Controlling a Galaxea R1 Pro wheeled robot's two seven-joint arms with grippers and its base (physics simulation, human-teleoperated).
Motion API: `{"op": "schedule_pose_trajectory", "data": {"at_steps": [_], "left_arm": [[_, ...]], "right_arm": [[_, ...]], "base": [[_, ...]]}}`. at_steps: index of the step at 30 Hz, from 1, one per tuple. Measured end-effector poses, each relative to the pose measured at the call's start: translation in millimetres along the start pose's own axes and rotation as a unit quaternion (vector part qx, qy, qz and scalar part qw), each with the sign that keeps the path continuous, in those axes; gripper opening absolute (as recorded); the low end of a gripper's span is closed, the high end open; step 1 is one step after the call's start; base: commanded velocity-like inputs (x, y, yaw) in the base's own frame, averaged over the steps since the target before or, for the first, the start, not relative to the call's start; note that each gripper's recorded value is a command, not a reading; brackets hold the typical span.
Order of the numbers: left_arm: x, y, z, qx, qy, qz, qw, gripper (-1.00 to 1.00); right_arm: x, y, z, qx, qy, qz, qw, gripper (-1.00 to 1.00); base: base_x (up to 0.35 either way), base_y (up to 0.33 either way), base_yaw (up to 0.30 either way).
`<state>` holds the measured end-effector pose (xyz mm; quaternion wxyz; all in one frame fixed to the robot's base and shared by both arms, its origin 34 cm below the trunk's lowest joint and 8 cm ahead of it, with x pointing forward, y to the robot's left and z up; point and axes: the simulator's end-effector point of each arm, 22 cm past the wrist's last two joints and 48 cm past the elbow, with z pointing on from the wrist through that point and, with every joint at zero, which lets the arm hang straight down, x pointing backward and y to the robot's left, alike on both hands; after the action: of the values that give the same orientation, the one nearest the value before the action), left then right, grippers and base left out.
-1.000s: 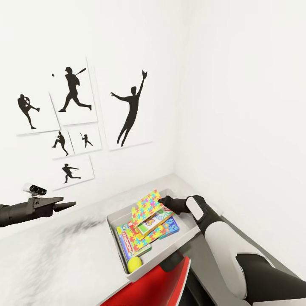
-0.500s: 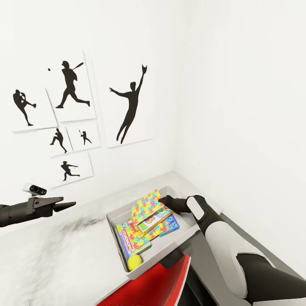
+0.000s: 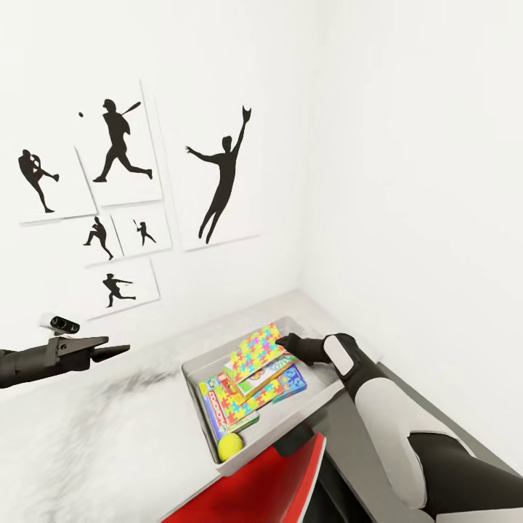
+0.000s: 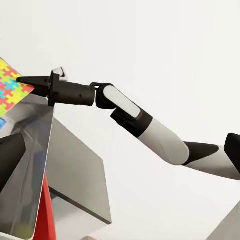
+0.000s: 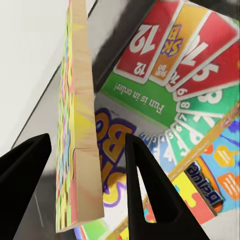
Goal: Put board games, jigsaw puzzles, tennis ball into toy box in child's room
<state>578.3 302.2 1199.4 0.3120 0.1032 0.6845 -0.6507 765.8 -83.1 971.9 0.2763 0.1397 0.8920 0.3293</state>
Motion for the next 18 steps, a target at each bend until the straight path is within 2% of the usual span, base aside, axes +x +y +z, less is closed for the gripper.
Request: {"op": "schedule_pose_trajectory", "data": {"at_steps": [4,15,16,18], "left_arm": [[0.0,-0.1,0.0,0.0,0.0,0.0,1.0,1.0],[0.1,0.0,0.0,0.0,0.0,0.0,1.0,1.0],[0.1,0.1,0.1,0.0,0.0,0.0,1.0,1.0],[0.1,0.1,0.0,0.0,0.0,0.0,1.0,1.0]], "right_arm": [[-4.2,-6.8,-2.7,0.004,-0.003,0.002,1.0,-1.0],[-5.4,-8.7,-3.2,0.005,-0.005,0.003,1.0,-1.0],[-5.3,-8.7,-3.2,0.005,-0.005,0.003,1.0,1.0],[-5.2,-9.0,-3.2,0.006,-0.005,0.002,1.0,1.0]], "base": [[0.0,0.0,0.0],[0.0,0.0,0.0],[0.0,0.0,0.0],[0.0,0.0,0.0]]}}
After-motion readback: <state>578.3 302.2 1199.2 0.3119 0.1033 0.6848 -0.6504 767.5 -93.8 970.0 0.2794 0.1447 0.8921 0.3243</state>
